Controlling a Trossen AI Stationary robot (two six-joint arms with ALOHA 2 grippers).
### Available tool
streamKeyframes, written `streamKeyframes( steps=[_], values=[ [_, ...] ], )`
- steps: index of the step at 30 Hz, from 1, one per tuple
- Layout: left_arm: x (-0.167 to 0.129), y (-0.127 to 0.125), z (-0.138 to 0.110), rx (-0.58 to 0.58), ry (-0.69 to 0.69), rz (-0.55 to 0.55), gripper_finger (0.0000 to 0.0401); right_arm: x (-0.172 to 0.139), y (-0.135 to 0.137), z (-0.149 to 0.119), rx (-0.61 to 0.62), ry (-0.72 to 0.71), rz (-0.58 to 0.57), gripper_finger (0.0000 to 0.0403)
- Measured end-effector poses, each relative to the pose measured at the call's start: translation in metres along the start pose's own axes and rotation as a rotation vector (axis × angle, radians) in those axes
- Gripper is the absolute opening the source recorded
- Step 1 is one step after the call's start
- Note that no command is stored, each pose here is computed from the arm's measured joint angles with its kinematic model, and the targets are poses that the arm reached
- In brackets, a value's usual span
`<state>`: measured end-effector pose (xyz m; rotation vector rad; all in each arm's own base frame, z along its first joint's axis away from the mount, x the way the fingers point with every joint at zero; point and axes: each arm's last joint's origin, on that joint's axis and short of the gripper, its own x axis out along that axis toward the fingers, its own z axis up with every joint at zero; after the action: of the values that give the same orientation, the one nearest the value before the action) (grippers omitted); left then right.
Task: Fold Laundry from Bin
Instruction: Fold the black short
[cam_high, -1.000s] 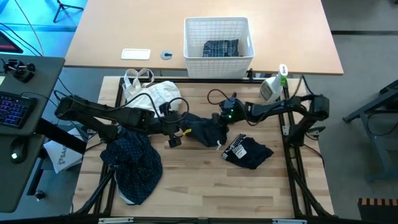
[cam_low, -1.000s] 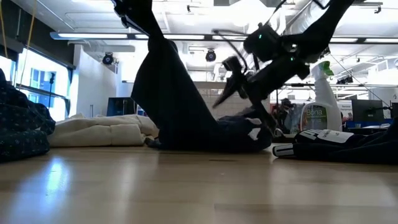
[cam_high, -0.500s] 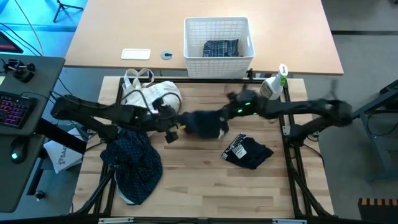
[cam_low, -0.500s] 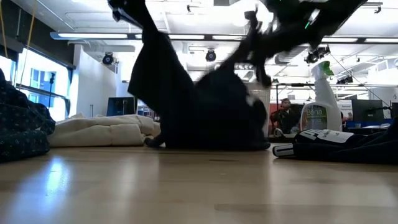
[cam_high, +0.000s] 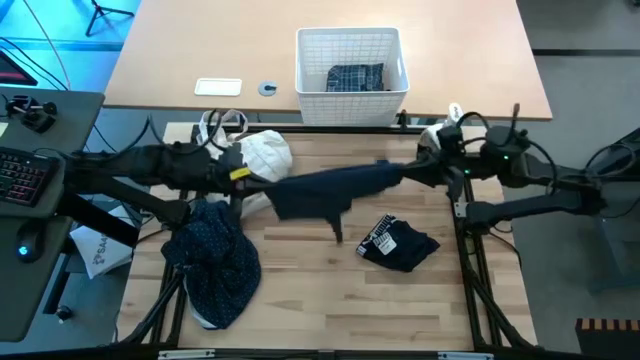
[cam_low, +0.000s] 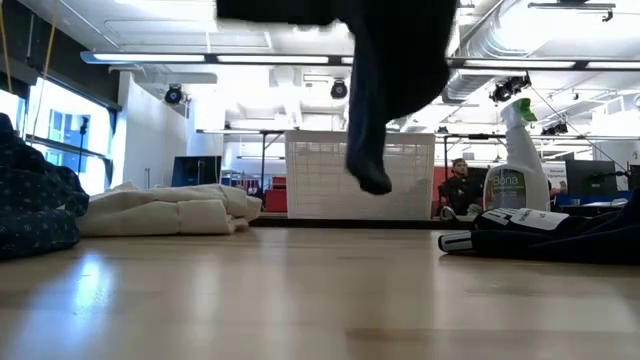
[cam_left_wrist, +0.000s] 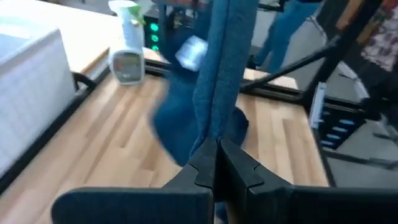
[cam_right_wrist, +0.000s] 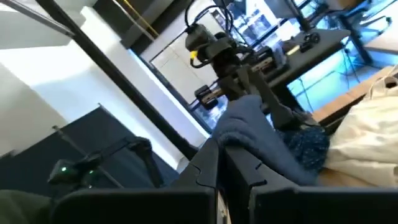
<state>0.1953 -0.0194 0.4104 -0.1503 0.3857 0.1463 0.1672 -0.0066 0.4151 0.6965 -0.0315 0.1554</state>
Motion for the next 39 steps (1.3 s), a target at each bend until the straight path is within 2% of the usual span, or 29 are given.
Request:
streamKeyframes(
  steps=[4, 8, 10, 13, 16, 18, 22, 25, 28, 33, 36, 39],
  values=[
    [0.008, 0.006, -0.003, 0.053, 0.022, 0.109, 0.0000, 0.008, -0.006, -0.001, -0.020, -0.011, -0.106, 0.0002],
    [0.029, 0.016, -0.016, 0.089, 0.100, 0.215, 0.0000, 0.013, -0.029, -0.004, -0.061, 0.006, -0.342, 0.0001],
    [0.041, 0.025, -0.023, 0.128, 0.147, 0.299, 0.0000, 0.016, -0.045, -0.005, -0.131, 0.016, -0.486, 0.0001],
    [0.057, 0.043, -0.028, 0.225, 0.206, 0.468, 0.0000, 0.018, -0.066, 0.001, -0.302, 0.026, -0.669, 0.0001],
    [0.065, 0.058, -0.024, 0.309, 0.215, 0.610, 0.0000, 0.019, -0.078, 0.010, -0.430, 0.024, -0.743, 0.0001],
    [0.066, 0.062, -0.019, 0.343, 0.190, 0.633, 0.0000, 0.018, -0.080, 0.013, -0.459, 0.013, -0.739, 0.0001],
    [0.065, 0.058, -0.019, 0.397, 0.186, 0.587, 0.0000, 0.018, -0.080, 0.004, -0.454, 0.086, -0.731, 0.0000],
    [0.073, 0.054, -0.037, 0.362, 0.226, 0.509, 0.0000, 0.022, -0.092, -0.025, -0.436, 0.222, -0.685, 0.0000],
    [0.087, 0.046, -0.071, 0.271, 0.298, 0.401, 0.0000, 0.024, -0.111, -0.071, -0.360, 0.356, -0.649, 0.0000],
    [0.099, 0.023, -0.129, 0.104, 0.402, 0.240, 0.0000, 0.018, -0.130, -0.150, -0.150, 0.455, -0.604, 0.0000],
    [0.101, 0.009, -0.151, 0.004, 0.429, 0.139, 0.0000, 0.012, -0.131, -0.181, -0.070, 0.475, -0.548, 0.0000],
    [0.100, -0.003, -0.159, -0.083, 0.430, 0.063, 0.0000, 0.010, -0.126, -0.196, -0.011, 0.483, -0.501, 0.0000]
  ],
)
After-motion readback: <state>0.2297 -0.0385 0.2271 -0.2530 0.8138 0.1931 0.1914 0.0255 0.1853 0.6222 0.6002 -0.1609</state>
